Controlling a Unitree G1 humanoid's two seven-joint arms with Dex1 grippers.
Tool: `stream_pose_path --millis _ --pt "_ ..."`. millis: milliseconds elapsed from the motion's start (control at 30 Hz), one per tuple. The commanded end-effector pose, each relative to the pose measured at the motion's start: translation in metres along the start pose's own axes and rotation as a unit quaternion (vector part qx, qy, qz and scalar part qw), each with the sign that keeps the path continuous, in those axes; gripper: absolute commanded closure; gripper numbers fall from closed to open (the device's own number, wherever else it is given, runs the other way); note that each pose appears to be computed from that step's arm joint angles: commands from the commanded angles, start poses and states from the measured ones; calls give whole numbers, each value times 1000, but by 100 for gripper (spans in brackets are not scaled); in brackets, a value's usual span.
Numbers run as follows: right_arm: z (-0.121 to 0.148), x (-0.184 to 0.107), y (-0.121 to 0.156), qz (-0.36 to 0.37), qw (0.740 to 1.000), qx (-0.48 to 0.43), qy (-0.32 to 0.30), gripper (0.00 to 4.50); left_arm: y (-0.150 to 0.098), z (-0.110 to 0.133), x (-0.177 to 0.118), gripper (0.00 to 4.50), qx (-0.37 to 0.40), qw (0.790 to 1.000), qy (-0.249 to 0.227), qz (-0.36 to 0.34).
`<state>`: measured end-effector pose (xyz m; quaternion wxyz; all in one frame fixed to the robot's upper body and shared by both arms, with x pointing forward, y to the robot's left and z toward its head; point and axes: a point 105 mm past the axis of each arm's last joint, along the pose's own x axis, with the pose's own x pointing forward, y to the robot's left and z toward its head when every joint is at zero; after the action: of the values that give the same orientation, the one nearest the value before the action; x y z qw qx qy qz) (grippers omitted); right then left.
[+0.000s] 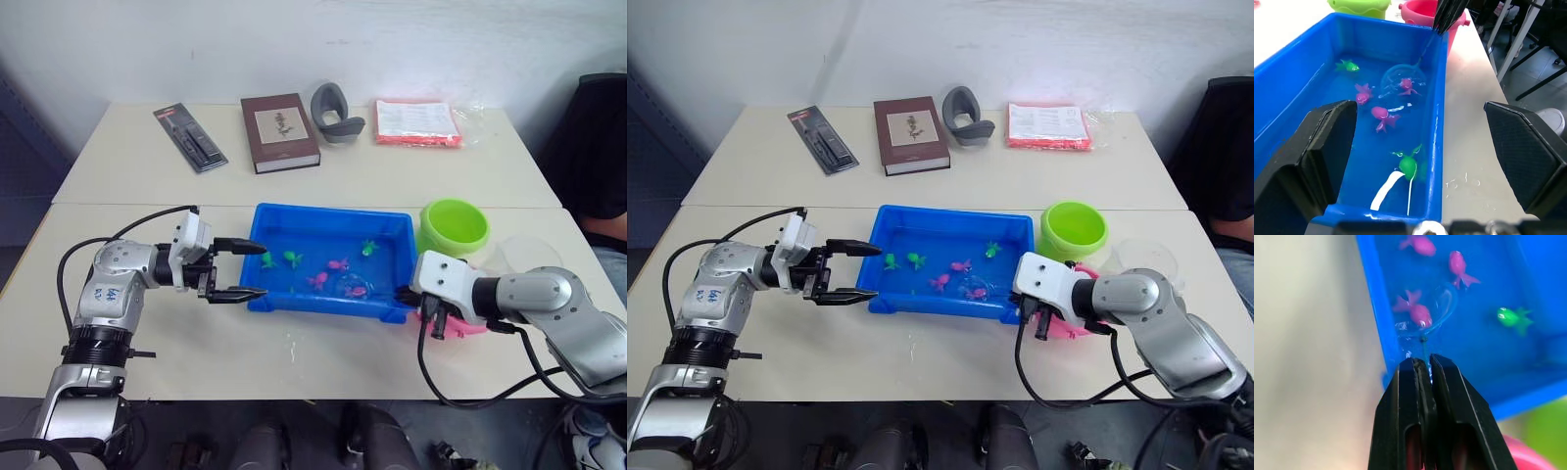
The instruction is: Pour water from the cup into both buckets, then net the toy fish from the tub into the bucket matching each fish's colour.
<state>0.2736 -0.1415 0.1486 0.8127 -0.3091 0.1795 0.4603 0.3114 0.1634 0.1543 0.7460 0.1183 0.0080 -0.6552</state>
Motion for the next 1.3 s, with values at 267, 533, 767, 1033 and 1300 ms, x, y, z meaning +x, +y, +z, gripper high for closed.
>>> stream_pose_path --millis 267,533,767,1033,1300 --pt "14 -41 2 -32 992 102 -72 450 -1 9 -6 3 28 1000 2 -11" --pt "4 -100 -3 -149 966 142 -154 450 -2 27 16 3 35 998 -34 -42" --pt "-26 -140 10 -261 949 119 -134 450 -3 37 43 3 30 995 -55 -75" --pt "-69 -152 28 -348 934 -78 -5 450 -6 43 65 3 33 992 -74 -102" --pt "-77 -138 39 -363 859 -348 94 450 -8 47 74 3 33 990 -89 -105"
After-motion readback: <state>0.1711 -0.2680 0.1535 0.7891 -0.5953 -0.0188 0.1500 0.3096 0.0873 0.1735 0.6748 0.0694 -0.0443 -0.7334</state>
